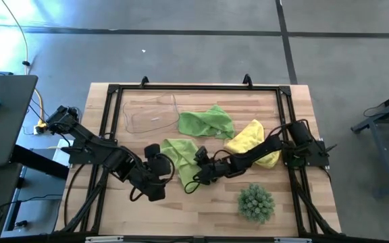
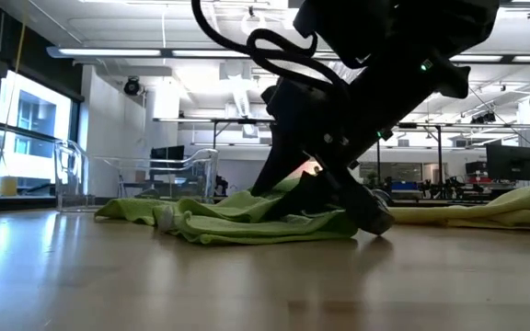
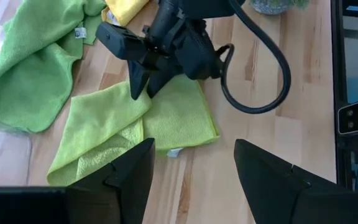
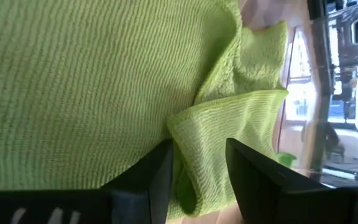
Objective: Roll microfiber towels into tight, uniform cylinder then place into a basket
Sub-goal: Fold the light green towel
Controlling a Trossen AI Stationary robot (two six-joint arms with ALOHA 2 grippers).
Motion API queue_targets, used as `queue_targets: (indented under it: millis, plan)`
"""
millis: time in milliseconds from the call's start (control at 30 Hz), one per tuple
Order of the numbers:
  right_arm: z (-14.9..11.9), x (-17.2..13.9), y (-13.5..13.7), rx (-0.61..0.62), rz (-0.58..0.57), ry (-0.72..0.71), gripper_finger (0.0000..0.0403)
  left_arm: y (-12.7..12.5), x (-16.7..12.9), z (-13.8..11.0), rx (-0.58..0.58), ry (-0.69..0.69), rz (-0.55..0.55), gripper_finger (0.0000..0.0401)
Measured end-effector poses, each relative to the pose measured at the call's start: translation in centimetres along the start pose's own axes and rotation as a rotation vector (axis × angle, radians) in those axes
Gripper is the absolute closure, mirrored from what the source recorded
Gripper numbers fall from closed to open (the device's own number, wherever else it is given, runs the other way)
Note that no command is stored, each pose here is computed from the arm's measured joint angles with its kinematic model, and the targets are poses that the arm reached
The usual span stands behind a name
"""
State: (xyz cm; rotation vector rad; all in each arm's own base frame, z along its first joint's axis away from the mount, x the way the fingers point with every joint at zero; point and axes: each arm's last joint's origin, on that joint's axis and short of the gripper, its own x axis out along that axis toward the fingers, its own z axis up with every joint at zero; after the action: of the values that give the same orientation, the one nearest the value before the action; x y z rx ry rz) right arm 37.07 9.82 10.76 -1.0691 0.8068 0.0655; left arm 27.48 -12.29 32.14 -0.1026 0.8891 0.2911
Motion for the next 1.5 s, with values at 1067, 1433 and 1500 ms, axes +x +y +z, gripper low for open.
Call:
queue_targets:
  millis: [1067, 1433, 1500]
  plan:
    - [0.1, 0.8, -2.0, 0.133, -0.09, -0.105, 0.0261, 2.0, 1.1, 1.2, -0.059, 0.033, 0.013, 0.019]
    - [-1.0, 1.1, -1.8, 0.328, -0.063, -0.02, 0.0272, 2.0, 1.1, 1.2, -0.013, 0.031, 0.018, 0.019]
    - [-1.0, 1.1, -1.8, 0.363, -0.062, -0.021, 0.0292, 2.0, 1.1, 1.2, -0.001, 0.03, 0.019, 0.019]
